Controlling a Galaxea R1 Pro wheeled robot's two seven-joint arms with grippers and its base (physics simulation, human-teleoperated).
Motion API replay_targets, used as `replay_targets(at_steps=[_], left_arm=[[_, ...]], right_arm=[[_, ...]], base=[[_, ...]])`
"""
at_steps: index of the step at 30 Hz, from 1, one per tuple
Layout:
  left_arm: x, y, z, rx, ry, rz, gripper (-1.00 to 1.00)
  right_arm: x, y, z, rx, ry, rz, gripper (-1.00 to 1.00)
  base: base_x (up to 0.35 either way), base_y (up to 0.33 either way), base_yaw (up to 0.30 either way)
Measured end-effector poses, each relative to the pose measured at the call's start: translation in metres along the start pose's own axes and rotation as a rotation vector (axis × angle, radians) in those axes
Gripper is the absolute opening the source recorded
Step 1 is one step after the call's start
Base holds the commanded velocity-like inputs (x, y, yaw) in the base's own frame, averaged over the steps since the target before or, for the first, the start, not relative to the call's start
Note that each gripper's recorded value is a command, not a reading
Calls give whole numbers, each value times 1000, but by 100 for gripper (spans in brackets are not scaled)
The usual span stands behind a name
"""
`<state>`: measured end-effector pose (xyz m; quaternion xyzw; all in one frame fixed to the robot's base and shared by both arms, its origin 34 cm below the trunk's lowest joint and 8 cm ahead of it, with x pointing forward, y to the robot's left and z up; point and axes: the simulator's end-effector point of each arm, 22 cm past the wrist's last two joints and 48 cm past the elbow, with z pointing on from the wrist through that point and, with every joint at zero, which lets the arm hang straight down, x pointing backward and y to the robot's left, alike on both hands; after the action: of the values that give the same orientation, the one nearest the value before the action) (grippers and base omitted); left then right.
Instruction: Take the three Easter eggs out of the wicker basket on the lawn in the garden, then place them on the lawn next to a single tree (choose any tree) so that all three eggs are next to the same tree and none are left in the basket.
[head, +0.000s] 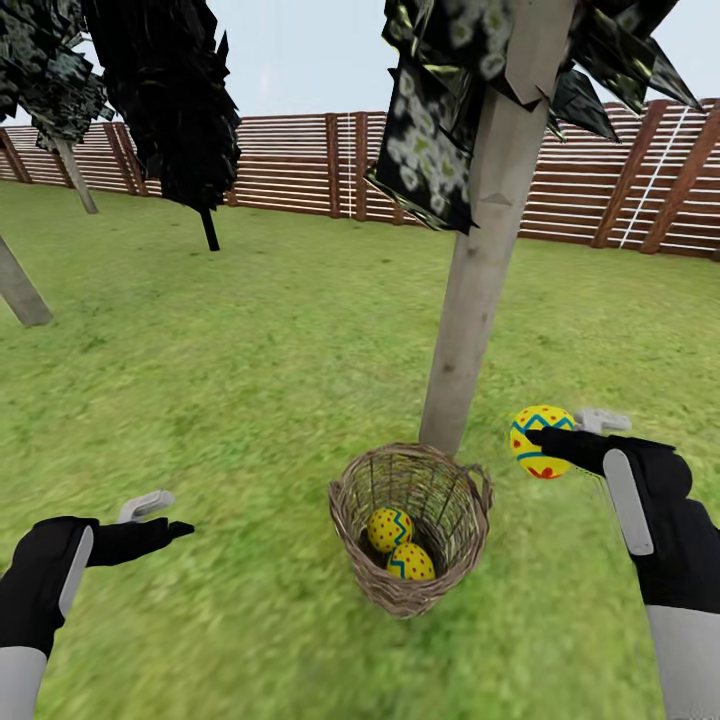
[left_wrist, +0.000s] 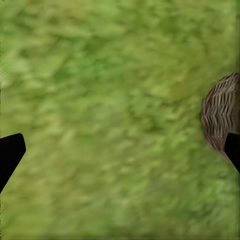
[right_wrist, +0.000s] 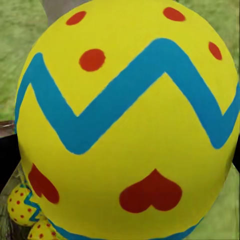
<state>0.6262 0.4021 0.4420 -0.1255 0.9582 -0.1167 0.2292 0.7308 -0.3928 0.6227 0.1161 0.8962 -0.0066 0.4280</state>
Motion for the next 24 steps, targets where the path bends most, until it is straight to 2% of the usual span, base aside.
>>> replay_targets(at_steps=[4, 5, 6, 9, 10, 11, 13, 14, 17, 20, 24], left_arm=[[-3, -3, -3, 2, 0, 2, 100], [-5, -4, -4, 4, -5, 3, 100], [-6, -5, -4, 7, -9, 4, 100], [-12, -25, -5, 43, -33, 12, 100], [-16, -35, -7, 80, -44, 12, 100], [-20, -61, -10, 181, -62, 1, 100], [-26, -100, -21, 354, -84, -16, 100], [-27, -110, -25, 403, -89, -18, 100], [-28, -110, -28, 424, -99, -34, 100], [-25, -114, -25, 419, -88, -20, 100], [-25, -111, -23, 399, -87, -19, 100]], right_arm=[[-5, -9, -2, 15, -2, 9, -100], [-3, -13, -1, 37, 3, 7, -100], [-1, -23, 0, 83, 8, -2, -100], [2, -73, 4, 315, -14, -77, -100], [7, -79, 9, 345, -14, -97, -100], [20, -82, 20, 363, 3, -125, -100], [40, -81, 36, 371, 21, -165, -100], [43, -81, 41, 371, 11, -172, -100], [49, -69, 47, 345, 14, -177, -100], [60, -74, 49, 347, 49, -168, -100], [60, -73, 50, 344, 41, -161, -100]], base=[[8, 0, 0], [42, 0, 0], [22, 0, 0], [5, -34, 0], [1, -235, 0], [0, -285, 0], [0, -323, 0], [0, 0, 0], [-21, 0, 0], [-273, -22, 0], [-332, -122, 0]])
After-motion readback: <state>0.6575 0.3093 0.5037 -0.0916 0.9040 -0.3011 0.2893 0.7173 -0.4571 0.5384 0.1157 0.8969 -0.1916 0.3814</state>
